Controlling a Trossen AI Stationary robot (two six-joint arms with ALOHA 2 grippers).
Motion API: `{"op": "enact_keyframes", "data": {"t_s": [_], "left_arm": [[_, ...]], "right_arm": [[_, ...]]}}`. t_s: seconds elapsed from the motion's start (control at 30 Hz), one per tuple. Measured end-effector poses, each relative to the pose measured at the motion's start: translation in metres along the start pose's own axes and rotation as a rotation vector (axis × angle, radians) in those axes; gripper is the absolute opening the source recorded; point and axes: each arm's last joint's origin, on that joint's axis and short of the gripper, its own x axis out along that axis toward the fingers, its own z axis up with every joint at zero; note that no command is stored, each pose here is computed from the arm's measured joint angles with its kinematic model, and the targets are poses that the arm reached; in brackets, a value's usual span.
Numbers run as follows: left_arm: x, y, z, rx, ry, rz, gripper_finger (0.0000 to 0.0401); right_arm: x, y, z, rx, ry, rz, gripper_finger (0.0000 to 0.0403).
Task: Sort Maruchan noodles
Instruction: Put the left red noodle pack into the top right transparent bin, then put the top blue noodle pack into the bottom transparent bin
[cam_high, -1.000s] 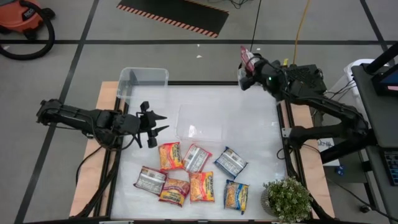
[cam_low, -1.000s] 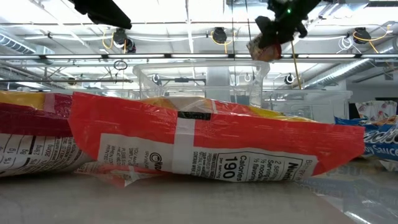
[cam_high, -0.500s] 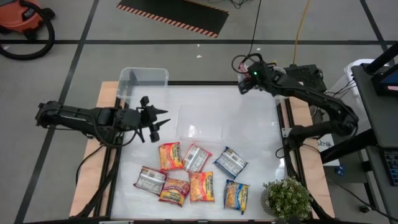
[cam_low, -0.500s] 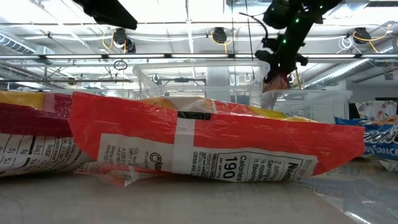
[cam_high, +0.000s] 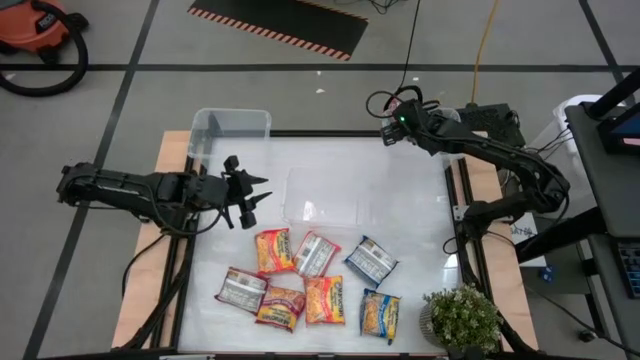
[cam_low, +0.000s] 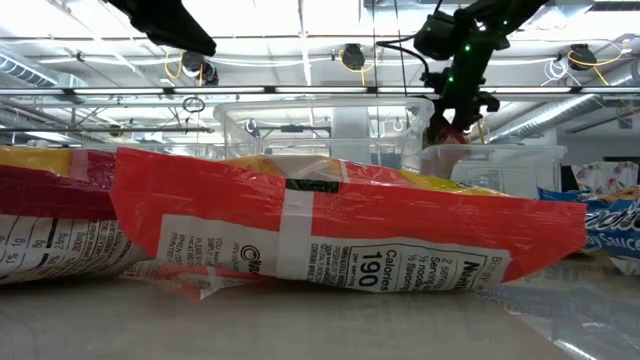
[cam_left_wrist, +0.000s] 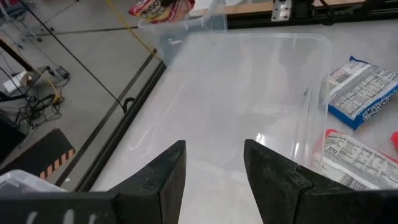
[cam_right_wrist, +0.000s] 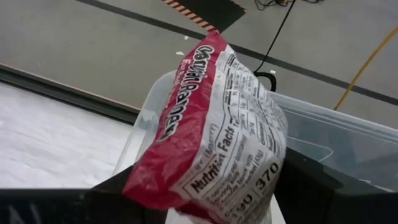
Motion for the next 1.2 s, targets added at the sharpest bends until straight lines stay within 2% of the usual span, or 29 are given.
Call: {"op": "enact_keyframes", "data": {"t_s": [0.2, 0.43, 0.77, 0.93, 1.2], "left_arm": [[0.000, 0.000, -0.003, -0.032, 0.028, 0.000, 0.0168], [-0.002, -0.005, -0.004, -0.038, 0.029, -0.025, 0.0168], [-0.006, -0.011, -0.004, -0.023, 0.022, -0.058, 0.0168], [-0.006, -0.013, -0.004, -0.016, 0.024, -0.065, 0.0168], [-0.007, -0.014, -0.004, -0.016, 0.029, -0.114, 0.0168]], "right_arm": [[-0.002, 0.002, -0.001, -0.012, 0.000, 0.004, 0.0248], [-0.011, -0.003, -0.001, -0.021, -0.027, -0.057, 0.0251], [-0.027, -0.005, -0.002, -0.027, -0.051, -0.029, 0.0251], [-0.055, 0.003, -0.006, -0.034, -0.109, 0.069, 0.0251], [-0.111, 0.033, -0.030, -0.038, -0.159, 0.347, 0.0251]]}}
